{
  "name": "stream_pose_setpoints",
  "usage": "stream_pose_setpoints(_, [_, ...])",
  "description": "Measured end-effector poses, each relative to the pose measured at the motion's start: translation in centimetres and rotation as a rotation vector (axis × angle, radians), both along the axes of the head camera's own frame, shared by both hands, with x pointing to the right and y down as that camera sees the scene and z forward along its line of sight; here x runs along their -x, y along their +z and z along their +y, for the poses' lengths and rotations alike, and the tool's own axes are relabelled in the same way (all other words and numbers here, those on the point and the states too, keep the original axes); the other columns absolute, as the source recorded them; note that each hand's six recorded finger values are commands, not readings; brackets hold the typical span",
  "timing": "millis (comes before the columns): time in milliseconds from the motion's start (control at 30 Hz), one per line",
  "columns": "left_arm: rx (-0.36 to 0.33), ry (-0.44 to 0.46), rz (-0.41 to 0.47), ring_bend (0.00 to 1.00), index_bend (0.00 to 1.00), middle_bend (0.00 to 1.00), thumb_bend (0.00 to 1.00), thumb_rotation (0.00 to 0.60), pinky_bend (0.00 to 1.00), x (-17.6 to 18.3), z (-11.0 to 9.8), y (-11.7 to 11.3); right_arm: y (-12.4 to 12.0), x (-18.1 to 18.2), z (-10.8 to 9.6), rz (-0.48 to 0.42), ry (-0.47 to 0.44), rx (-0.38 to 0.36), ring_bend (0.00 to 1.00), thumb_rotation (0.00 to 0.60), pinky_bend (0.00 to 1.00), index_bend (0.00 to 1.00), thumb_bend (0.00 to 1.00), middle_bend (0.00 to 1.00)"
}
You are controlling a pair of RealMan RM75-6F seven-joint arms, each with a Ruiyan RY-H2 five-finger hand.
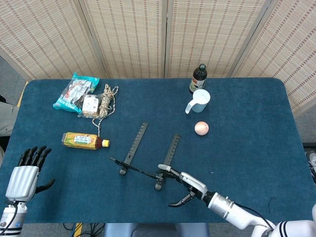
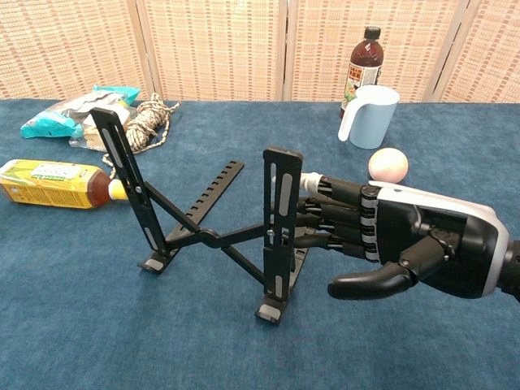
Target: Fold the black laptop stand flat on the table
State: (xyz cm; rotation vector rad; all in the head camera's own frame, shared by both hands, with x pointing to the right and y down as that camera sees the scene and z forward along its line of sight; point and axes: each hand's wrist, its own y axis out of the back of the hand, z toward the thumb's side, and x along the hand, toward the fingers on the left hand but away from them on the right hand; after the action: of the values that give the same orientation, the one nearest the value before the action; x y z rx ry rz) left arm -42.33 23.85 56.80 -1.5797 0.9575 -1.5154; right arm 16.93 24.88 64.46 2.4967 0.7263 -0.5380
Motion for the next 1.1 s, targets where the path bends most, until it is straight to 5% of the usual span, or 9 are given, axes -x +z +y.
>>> stream_pose_setpoints(633, [0.004, 0.0, 0.002, 0.06, 0.12, 0.08, 0.13, 0.6, 0.04, 0.1, 0.0, 0.2, 0.8, 0.5, 1.3, -0.021, 0.016, 0.075, 0.04, 0.6, 0.09, 0.0, 0.0, 0.12])
stream_pose_setpoints(867, [0.018, 0.027, 0.018, 0.06, 0.12, 0.08, 0.13, 0.6, 0.04, -0.3, -0.5, 0.7, -0.2, -0.3, 0.1, -0.017, 0.019, 0.017, 0.04, 0.6, 0.09, 0.0, 0.0, 0.12])
stream_pose_setpoints(1100, [0.087, 0.055, 0.143, 0.06, 0.12, 0.08, 0.13, 0.6, 0.04, -1.4, -1.8, 2.2, -2.7, -1.6, -3.2, -0.005, 0.03, -0.102, 0.04, 0.6, 0.09, 0.0, 0.0, 0.12])
